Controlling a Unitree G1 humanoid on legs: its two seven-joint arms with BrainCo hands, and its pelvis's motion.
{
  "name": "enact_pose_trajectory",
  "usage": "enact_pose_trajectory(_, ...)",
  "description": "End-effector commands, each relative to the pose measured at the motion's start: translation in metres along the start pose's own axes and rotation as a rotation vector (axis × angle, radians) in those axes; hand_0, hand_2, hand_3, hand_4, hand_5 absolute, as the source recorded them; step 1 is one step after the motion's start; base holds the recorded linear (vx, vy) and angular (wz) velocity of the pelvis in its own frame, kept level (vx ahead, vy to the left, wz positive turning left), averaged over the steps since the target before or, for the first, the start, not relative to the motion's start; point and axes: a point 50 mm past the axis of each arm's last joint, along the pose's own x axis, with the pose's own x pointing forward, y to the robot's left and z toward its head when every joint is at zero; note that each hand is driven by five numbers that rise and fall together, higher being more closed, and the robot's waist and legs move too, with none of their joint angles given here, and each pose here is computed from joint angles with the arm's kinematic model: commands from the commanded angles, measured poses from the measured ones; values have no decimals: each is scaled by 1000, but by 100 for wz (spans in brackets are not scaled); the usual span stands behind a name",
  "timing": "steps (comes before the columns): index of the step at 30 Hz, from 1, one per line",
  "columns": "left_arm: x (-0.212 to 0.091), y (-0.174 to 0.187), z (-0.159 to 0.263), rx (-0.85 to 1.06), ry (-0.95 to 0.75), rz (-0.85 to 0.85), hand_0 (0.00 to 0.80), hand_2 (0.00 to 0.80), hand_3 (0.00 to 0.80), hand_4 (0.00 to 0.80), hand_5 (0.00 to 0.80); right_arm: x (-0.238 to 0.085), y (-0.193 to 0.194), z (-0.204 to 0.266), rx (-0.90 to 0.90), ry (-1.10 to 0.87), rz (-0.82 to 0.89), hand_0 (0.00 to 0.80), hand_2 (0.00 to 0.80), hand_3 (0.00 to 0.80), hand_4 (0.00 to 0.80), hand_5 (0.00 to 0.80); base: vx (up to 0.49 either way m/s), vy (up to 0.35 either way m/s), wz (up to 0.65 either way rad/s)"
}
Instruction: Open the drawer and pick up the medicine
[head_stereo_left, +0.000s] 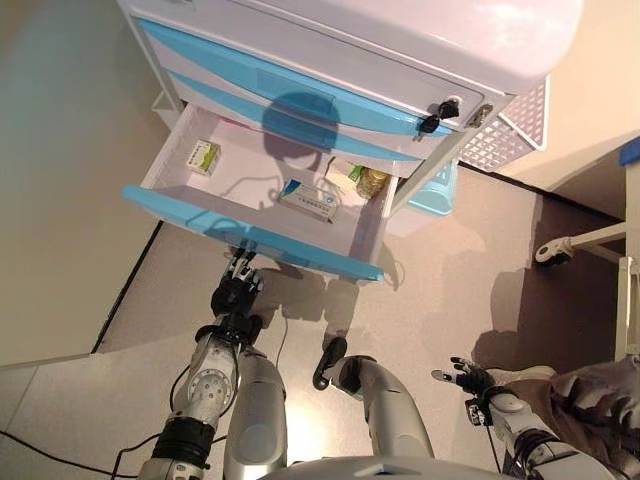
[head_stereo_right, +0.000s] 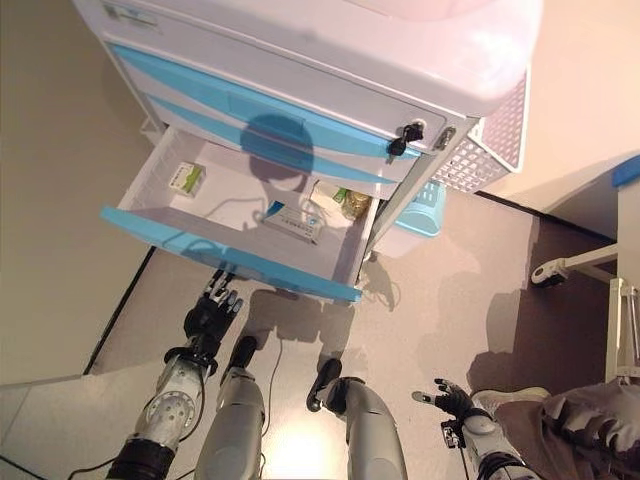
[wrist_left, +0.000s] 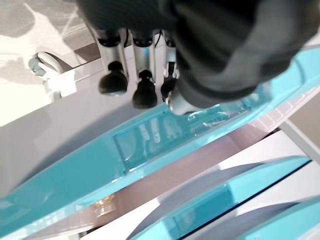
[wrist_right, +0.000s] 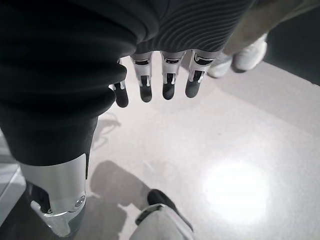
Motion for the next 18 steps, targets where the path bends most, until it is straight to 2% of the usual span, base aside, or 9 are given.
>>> enact_pose_trajectory(1,-5,-62,43,25,-194,-366,800,800,800,800,800,-6,-13,-18,-36,51,-42,0,0,0,0,0,15,-26,7)
enact_pose_trajectory(9,-11,-63,38,60,-141,-394,800,800,800,800,800,-5,-17,-14,-38,39,-54,0,0,0,0,0,18,-18,9)
enact_pose_trajectory(18,-18,-44,35,73,-102,-325,800,800,800,800,800,-6,-19,-17,-29,49,-65,0,0,0,0,0,18,1,3)
